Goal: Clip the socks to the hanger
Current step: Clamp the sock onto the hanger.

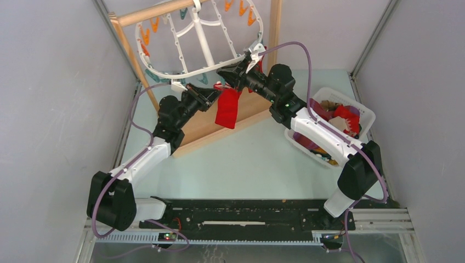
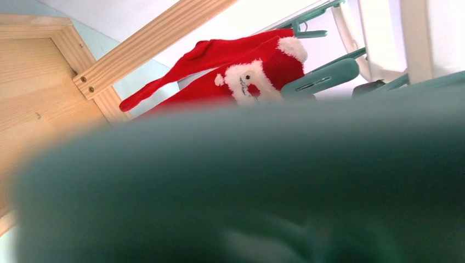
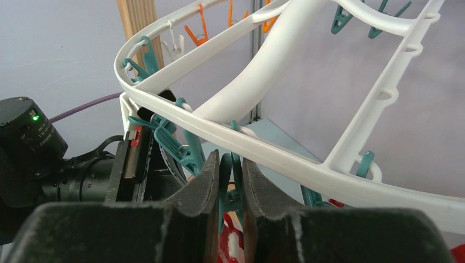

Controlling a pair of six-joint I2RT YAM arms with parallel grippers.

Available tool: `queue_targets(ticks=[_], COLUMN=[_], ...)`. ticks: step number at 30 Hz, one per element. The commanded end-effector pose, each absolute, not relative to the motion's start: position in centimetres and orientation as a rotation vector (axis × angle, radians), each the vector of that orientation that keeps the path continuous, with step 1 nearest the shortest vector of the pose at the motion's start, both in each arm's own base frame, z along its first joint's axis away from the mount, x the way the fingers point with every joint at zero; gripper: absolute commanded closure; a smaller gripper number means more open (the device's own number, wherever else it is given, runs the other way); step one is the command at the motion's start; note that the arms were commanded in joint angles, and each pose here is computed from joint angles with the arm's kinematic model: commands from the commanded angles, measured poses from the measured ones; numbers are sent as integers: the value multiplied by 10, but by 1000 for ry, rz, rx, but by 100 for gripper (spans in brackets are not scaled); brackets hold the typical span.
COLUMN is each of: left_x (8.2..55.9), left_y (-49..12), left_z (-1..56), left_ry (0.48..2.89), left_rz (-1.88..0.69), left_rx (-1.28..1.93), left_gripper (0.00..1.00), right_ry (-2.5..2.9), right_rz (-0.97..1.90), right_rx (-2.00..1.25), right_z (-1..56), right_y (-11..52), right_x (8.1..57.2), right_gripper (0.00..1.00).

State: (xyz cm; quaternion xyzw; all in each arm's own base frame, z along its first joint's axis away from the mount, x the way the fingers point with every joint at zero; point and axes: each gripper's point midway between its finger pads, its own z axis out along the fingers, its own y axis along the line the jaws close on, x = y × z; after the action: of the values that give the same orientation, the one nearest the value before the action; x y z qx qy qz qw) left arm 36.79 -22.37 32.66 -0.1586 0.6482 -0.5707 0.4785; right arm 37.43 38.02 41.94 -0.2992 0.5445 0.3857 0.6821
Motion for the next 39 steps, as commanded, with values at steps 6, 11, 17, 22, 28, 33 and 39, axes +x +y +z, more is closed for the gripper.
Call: queue_targets(ticks=[6, 11, 17, 22, 28, 33, 39], left_x=[359, 355, 350, 346, 345, 346, 348], left_y=[-223, -224, -224, -224, -225, -225, -224], left_z=[385, 388, 392, 399, 398, 398, 393], left_ry=[1455, 1454, 1439, 1422, 1425, 1425, 1430], left_rz=[-1462, -1476, -1493, -1504, -1511, -1509, -1501], left_rx=[-309, -294, -284, -271, -267, -269, -282], left_gripper=[100, 100, 100, 100, 100, 100, 99], right_ry=[1198, 1195, 1187, 1178, 1166, 1177, 1198], right_rz=[875, 872, 847, 831, 842, 881, 913], right_rx=[-735, -731, -744, -751, -762, -774, -764], right_z=[420, 422, 420, 419, 421, 422, 428], right_y=[383, 382, 381, 380, 380, 382, 376], right_x=[360, 361, 363, 364, 361, 358, 353], right_gripper=[86, 86, 86, 86, 80, 61, 45])
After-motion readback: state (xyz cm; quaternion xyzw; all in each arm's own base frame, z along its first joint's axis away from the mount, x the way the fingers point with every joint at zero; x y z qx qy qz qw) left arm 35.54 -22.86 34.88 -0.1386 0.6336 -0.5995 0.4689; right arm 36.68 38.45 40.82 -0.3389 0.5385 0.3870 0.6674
